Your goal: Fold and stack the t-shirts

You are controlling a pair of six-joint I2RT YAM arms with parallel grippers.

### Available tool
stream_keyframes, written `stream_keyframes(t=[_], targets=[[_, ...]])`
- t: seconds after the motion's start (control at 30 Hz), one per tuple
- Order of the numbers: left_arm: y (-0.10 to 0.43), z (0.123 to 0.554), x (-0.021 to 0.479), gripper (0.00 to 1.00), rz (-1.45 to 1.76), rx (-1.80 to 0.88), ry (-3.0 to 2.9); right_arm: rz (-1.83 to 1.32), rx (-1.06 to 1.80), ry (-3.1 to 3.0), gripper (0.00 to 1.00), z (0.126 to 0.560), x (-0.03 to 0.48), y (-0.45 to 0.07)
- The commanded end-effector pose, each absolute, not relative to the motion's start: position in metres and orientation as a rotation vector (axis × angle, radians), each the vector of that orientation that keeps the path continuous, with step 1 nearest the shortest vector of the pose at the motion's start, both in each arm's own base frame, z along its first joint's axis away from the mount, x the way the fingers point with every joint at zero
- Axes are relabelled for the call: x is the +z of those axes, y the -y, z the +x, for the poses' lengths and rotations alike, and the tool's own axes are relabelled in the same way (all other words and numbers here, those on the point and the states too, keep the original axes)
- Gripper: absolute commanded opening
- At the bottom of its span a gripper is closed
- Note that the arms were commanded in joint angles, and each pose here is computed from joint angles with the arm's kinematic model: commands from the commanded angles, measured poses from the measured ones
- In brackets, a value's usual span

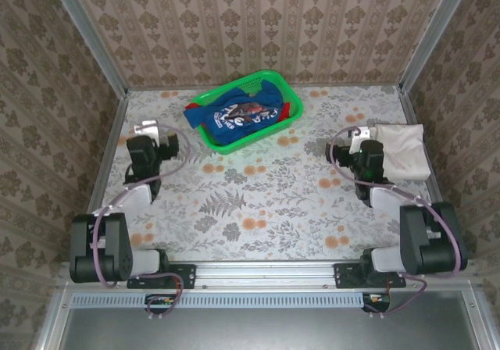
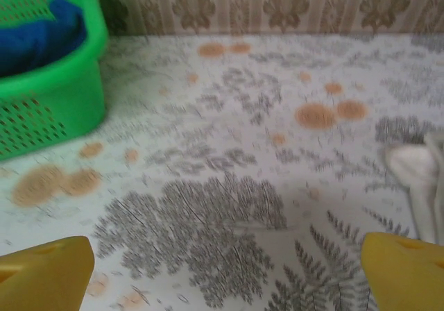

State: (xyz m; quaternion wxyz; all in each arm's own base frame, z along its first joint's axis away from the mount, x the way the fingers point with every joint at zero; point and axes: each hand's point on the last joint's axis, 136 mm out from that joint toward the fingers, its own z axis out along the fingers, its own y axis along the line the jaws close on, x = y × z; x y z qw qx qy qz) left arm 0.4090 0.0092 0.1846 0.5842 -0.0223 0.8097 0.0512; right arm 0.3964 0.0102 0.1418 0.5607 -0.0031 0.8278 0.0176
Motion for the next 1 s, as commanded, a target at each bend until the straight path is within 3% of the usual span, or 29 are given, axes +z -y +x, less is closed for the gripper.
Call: stream_keyframes(t=[0.0,0.2,0.4,0.7,0.97], targets=[[-0.014,0.410,0.203,1.00,-0.252,0.065,-1.996,-0.124,0.088,-1.979,1.00,0.392,0.173,-0.034],[0.021,0.421,0.213,1.00,-0.411,-0.074,-2.081,-0.353,0.094,-1.945,1.00,0.393,0.220,-0.080],[0.057,0.419,0.185,1.00,-0.577,-0.186,-2.179,-0.336,0.112,-1.876,1.00,0.401,0.256,-0.092],[0.095,0.424,0.142,0.72,-0.686,-0.307,-2.257,-0.326,0.111,-1.855,1.00,0.408,0.270,-0.093],[0.121,0.436,0.124,0.65,-0.676,-0.410,-2.317,-0.325,0.101,-1.874,1.00,0.408,0.265,-0.091]])
